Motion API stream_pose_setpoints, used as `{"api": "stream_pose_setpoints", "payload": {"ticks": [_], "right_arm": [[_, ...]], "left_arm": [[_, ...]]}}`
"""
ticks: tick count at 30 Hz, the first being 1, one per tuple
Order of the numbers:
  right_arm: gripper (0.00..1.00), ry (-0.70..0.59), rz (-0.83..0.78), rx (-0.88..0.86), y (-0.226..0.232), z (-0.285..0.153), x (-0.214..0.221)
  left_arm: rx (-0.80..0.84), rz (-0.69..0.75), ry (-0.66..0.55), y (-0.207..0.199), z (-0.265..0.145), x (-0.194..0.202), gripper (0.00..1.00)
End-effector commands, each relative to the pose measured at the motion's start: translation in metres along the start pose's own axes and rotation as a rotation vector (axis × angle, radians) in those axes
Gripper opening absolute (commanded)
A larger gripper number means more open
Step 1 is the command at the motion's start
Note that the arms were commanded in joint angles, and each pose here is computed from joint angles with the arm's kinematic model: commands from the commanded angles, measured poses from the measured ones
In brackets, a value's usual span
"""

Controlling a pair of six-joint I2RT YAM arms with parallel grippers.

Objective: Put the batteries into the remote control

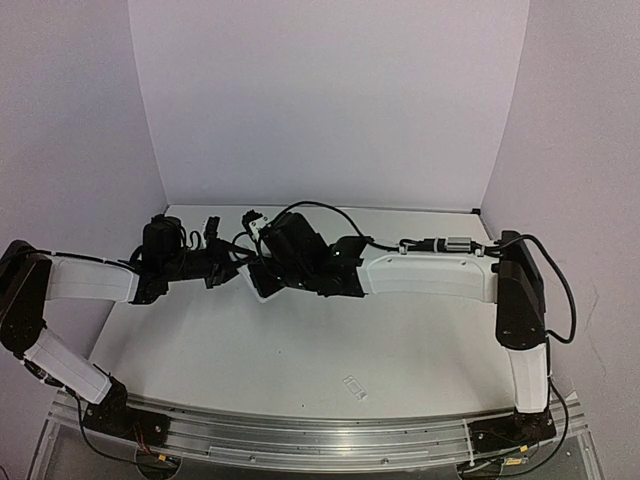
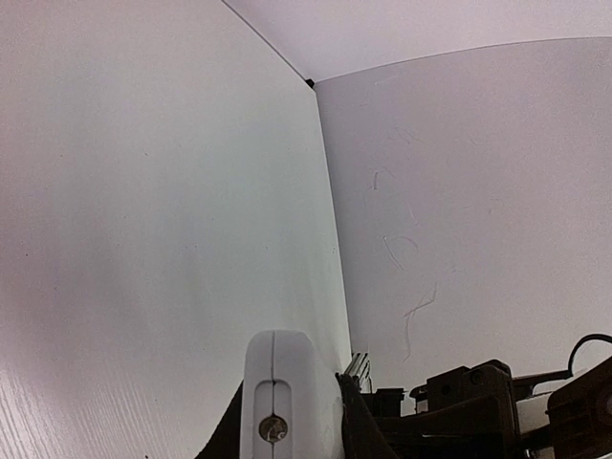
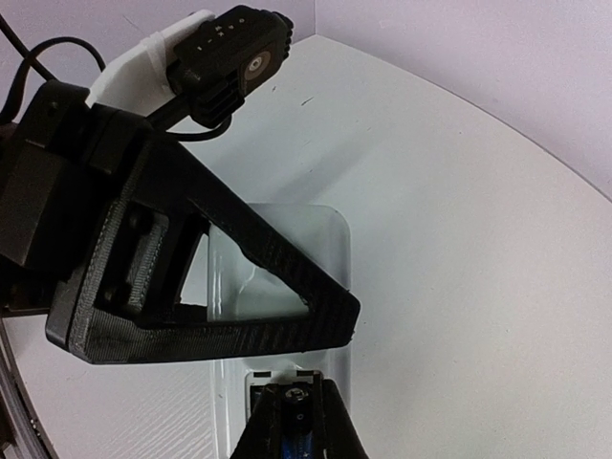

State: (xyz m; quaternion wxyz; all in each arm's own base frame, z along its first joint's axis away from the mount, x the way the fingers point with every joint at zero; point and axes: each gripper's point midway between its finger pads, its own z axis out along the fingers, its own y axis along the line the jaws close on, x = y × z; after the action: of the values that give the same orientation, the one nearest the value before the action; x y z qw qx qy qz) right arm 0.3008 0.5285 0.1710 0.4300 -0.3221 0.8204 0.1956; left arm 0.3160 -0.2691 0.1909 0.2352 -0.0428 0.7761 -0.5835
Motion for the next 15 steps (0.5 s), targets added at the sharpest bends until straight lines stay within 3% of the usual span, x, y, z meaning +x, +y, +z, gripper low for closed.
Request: {"api": "stream_pose_setpoints", "payload": {"ticks": [1, 6, 15], "right_arm": [[0.08, 0.625, -0.182, -0.015, -0.013, 0.011, 0.203], [0.08, 0.6, -0.297, -0.07, 0.0, 0.006, 0.206], [0.1, 0.619, -0.309, -0.057, -0.004, 0.007, 0.216]], "left_arm": [[0.532, 0.379, -0.031, -0.182, -0.041, -0.012, 0.0], [0.535, 0.336, -0.014, -0.177, -0.034, -0.014, 0.0], [0.561, 0.342, 0.011, -0.182, -0.034, -0.012, 0.0]]}}
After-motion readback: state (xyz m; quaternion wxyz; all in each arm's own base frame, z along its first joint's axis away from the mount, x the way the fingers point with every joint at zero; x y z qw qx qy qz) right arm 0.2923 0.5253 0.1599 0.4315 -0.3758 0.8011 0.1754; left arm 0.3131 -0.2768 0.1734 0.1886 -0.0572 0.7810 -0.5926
